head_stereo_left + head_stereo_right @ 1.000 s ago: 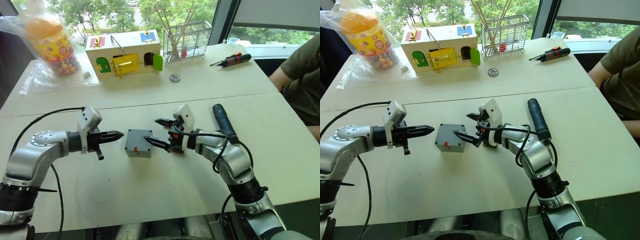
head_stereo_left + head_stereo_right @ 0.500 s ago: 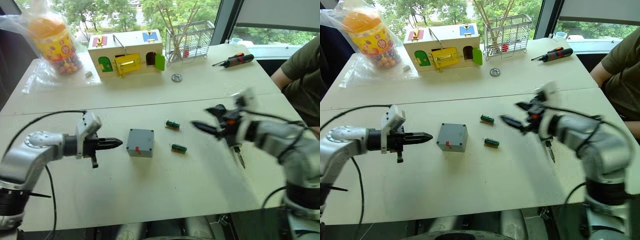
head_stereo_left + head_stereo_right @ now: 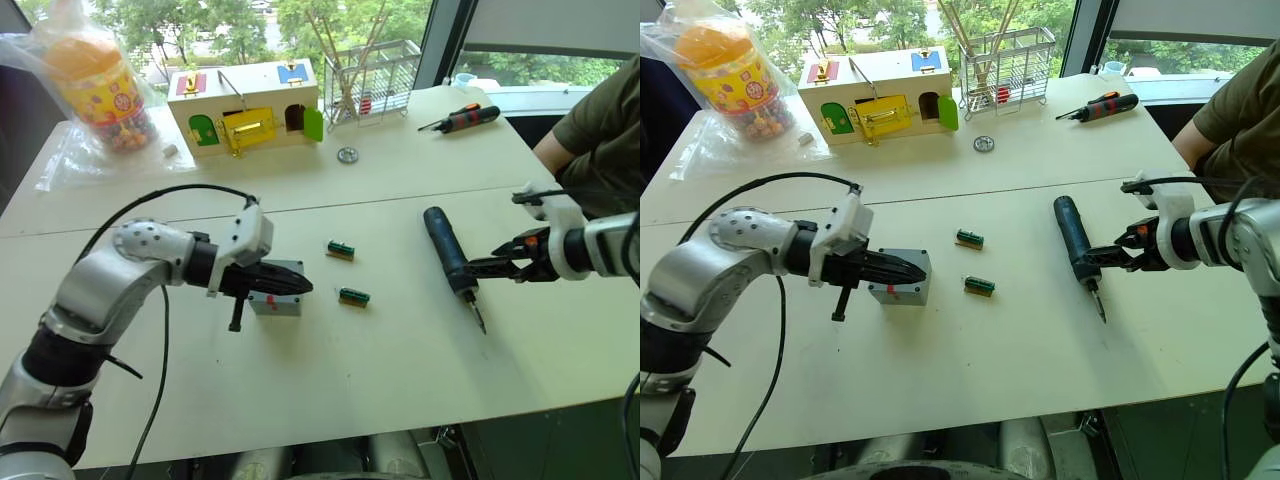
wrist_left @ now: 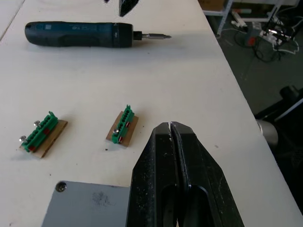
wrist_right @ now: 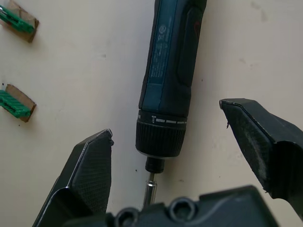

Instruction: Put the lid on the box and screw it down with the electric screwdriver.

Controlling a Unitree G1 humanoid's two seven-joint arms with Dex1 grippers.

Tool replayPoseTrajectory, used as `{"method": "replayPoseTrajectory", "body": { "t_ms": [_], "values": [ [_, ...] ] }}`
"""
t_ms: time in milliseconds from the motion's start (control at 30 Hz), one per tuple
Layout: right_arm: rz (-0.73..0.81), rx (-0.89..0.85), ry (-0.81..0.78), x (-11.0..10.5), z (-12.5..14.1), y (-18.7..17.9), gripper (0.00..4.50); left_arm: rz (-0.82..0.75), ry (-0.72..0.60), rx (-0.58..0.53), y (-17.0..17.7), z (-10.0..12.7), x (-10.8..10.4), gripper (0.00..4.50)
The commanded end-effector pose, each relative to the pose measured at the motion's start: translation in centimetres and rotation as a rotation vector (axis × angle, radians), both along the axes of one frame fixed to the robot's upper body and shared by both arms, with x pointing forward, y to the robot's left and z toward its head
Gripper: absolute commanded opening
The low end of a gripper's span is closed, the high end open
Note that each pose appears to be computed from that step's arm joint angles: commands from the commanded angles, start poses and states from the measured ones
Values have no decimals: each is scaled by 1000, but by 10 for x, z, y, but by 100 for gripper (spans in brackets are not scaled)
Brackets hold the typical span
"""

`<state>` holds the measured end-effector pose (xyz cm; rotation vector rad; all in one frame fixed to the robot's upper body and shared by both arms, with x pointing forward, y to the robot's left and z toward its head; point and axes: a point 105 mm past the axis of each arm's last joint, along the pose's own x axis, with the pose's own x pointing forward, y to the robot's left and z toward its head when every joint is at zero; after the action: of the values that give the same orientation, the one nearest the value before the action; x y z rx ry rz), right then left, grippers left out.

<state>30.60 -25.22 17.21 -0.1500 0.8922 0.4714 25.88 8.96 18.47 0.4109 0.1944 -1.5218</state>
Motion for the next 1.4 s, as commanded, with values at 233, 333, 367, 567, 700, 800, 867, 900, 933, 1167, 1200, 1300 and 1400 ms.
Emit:
{"method": "replayPoseTrajectory", "body": {
  "t_ms": [233, 333, 367, 567, 700, 800, 867, 900, 933, 1167, 1200, 1300, 1400],
  "values": [
    [-35, -56, 166, 36, -18, -2, 431, 65, -54, -56, -10, -12, 0, 0],
    [20, -103, 225, 41, -26, 7, 431, 128, -89, -38, -11, -22, 3, 0],
    [30, -120, 241, 41, -29, 8, 431, 137, -93, -37, -12, -23, 3, 0],
    [126, -238, 343, 36, -55, 5, 399, 195, -94, -79, -15, -22, 2, 0],
    [178, -259, 389, 30, -58, 3, 283, 227, -99, -83, -12, -23, 2, 0],
    [199, -260, 427, 22, -59, -1, 193, 241, -103, -80, -10, -23, 3, 0],
    [202, -259, 447, 16, -62, -4, 193, 248, -108, -79, -9, -22, 7, 0],
    [205, -260, 456, 12, -64, -6, 193, 249, -110, -78, -9, -22, 9, 0],
    [208, -261, 460, 9, -66, -7, 193, 250, -112, -78, -8, -21, 11, 0],
    [130, -190, 149, 51, -19, -3, 193, 345, -130, -75, 22, -14, 39, 0],
    [116, -147, 98, 57, -4, 3, 193, 352, -127, -70, 27, -13, 41, 0],
    [53, 23, -108, 71, 56, 19, 193, 371, -109, -66, 41, -11, 47, 0],
    [54, 209, -276, 71, 102, 42, 193, 372, -83, -68, 48, -9, 48, 0]
  ]
}}
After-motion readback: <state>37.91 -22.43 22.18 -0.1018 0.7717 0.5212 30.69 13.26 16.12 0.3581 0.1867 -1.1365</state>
